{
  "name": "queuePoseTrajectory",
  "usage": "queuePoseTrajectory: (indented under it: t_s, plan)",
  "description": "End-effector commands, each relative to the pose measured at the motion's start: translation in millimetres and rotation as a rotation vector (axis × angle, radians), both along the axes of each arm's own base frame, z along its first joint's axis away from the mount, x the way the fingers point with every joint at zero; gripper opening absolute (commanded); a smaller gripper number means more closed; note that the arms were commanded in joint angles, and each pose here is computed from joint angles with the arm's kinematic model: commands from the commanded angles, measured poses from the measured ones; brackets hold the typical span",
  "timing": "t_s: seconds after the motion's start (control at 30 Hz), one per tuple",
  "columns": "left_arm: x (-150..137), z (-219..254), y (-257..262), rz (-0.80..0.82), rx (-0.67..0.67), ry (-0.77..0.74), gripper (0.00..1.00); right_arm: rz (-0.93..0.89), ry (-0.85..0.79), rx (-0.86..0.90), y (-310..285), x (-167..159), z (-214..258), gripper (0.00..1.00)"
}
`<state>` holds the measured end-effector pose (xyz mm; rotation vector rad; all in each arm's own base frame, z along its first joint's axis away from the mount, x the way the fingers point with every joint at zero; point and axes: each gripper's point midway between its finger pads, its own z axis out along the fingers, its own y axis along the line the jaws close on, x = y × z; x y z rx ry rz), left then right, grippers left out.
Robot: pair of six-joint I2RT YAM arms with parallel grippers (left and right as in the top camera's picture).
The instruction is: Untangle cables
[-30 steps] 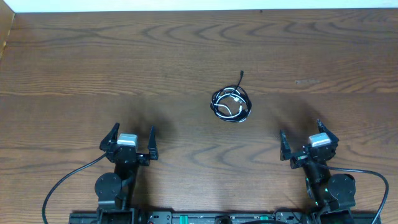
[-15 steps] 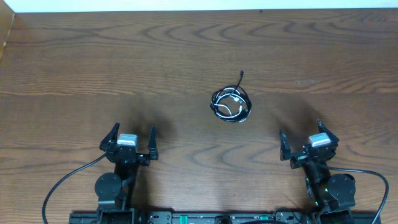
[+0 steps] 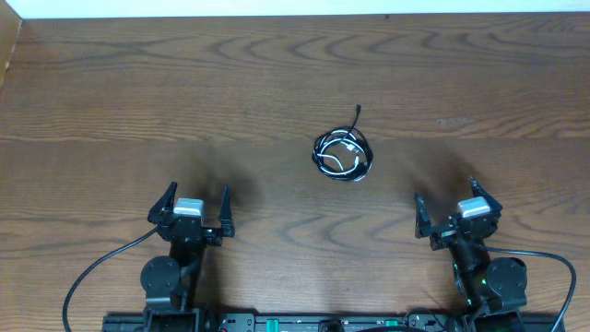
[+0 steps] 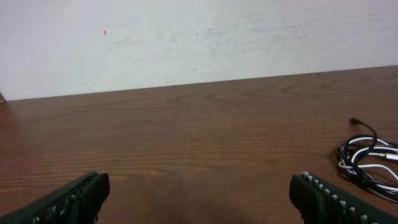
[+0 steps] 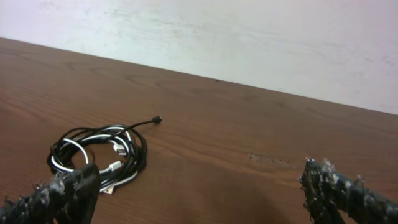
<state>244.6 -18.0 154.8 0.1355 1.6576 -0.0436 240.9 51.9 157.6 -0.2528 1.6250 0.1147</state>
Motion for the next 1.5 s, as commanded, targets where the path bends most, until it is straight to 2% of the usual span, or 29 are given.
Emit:
queuePoseTrajectory:
  t_s: [0.0,1.03,1.47]
  plan:
    - [-1,-15,0,-0.002,0.005,0.049,0.98,0.003,0.003,0.011,1,0,-1,0.99]
    - [-1,-15,0,-0.002,0.005,0.049,0.98,0.002,-0.013,0.010,1,0,3,0.99]
    - [-2,-6,-5,-0.033,-0.002,0.031,0.98,0.000,-0.068,-0.012,0,0,15,0.99]
